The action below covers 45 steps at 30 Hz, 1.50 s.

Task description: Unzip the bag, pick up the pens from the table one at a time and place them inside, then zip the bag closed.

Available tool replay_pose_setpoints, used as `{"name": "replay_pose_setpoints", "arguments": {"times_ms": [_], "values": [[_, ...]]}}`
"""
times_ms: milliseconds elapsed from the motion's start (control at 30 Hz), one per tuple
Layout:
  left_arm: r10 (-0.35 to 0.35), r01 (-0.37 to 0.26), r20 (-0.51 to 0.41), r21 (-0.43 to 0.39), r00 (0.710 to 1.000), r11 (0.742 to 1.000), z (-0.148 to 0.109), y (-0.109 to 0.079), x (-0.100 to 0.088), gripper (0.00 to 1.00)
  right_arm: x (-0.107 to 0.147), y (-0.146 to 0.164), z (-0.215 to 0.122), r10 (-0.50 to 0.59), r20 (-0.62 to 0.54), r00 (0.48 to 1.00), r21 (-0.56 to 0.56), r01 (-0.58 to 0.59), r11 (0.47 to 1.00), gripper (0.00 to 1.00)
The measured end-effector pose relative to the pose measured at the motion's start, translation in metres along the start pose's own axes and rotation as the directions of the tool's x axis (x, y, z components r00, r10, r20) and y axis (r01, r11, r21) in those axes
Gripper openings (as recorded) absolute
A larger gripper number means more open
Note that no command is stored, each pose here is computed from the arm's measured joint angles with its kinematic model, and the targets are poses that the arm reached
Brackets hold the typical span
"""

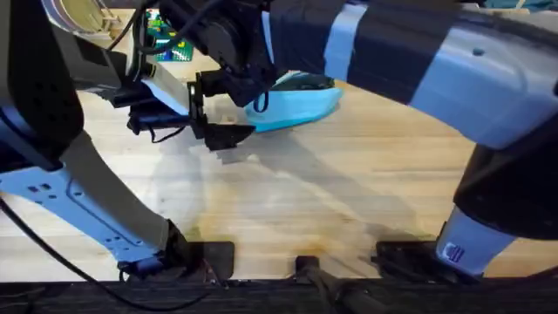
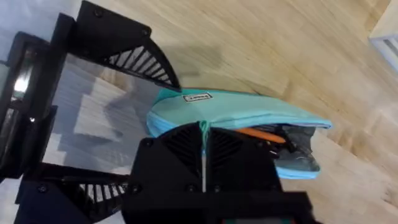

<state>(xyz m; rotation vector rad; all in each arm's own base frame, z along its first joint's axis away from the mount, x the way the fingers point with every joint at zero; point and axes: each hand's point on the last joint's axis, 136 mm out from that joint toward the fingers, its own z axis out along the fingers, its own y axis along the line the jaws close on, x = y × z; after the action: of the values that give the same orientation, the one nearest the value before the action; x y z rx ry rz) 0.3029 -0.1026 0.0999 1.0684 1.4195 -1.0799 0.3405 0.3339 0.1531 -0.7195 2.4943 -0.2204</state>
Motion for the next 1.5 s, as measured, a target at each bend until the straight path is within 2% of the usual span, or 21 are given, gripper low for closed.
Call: {"name": "replay_pose_setpoints", "arguments": {"times_ms": [1233, 1400, 1500], "values": [[-0.019, 0.019, 0.0, 0.002, 1.0, 1.0, 0.0, -0.0021, -0.0006, 0.994, -0.0002, 0.0, 0.0, 0.0, 0.001, 1.0, 0.0, 0.0, 1.0, 0.03], [-0.072, 0.072, 0.004, 0.007, 0.997, 0.997, -0.0001, -0.0067, -0.0033, 0.995, -0.0002, 0.0, 0.0, 0.0, 0.001, 1.0, 0.0, 0.0, 1.0, 0.03], [-0.067, 0.067, 0.005, 0.006, 0.998, 0.998, -0.0003, -0.0046, -0.0053, 0.995, -0.0002, 0.0001, 0.0, 0.0, 0.001, 1.0, 0.0, 0.0, 1.0, 0.03]]}}
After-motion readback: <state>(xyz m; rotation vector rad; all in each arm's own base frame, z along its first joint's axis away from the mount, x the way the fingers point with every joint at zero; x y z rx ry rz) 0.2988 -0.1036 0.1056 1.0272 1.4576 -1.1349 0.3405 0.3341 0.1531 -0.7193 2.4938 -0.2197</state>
